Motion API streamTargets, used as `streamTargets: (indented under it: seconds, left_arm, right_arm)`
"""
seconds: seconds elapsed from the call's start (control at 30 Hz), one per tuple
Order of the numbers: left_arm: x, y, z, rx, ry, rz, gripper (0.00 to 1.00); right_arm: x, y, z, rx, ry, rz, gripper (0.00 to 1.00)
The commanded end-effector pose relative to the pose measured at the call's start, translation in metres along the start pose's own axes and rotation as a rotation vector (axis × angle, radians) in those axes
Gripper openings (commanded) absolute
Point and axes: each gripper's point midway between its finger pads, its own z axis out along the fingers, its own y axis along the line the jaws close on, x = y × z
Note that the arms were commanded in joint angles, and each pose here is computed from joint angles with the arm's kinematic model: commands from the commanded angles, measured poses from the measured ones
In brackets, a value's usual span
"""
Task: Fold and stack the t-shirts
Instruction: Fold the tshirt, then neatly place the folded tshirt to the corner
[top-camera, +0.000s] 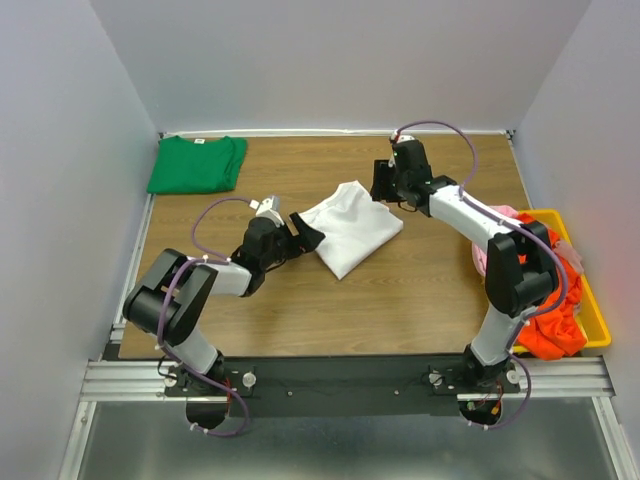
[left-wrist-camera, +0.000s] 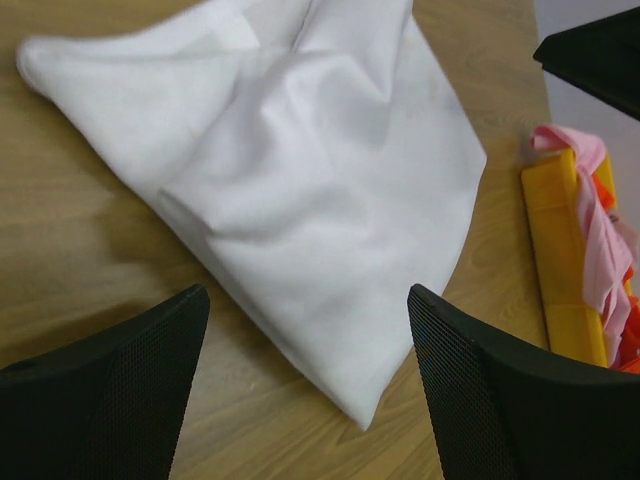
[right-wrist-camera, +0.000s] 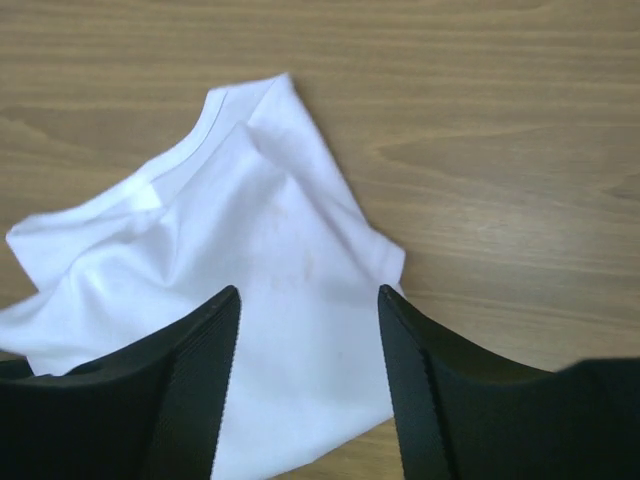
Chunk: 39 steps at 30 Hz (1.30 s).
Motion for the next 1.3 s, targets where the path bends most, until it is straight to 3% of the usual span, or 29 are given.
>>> streamTargets:
  seconds: [0.0,0.13,0.27,1.03,1.27]
  left_arm:
    - [0.016,0.0,-0.007,-0.034,0.009,-0.001,0.87]
    - [0.03,0.0,-0.006,-0.041,0.037,-0.018,0.8]
    - [0.04,0.003,-0.003,-0.055,0.061,-0.035,0.8]
    - [0.073,0.043,0.028,-0.209,0.148,-0.086,0.8]
    - [0.081,0.035,0.039,-0.193,0.168,-0.073,0.73]
  right_arm:
    - [0.02,0.026,-0.003,-0.167,0.023,-0.006,0.58]
    - [0.039,0.036,0.001,-0.242,0.057,-0.005,0.52]
    - [0.056,0.034,0.011,-0.244,0.094,0.002,0.5]
    - [0.098,0.032,0.034,-0.256,0.204,0.033,0.49]
    - [0.128,0.031,0.036,-0.274,0.277,0.06,0.48]
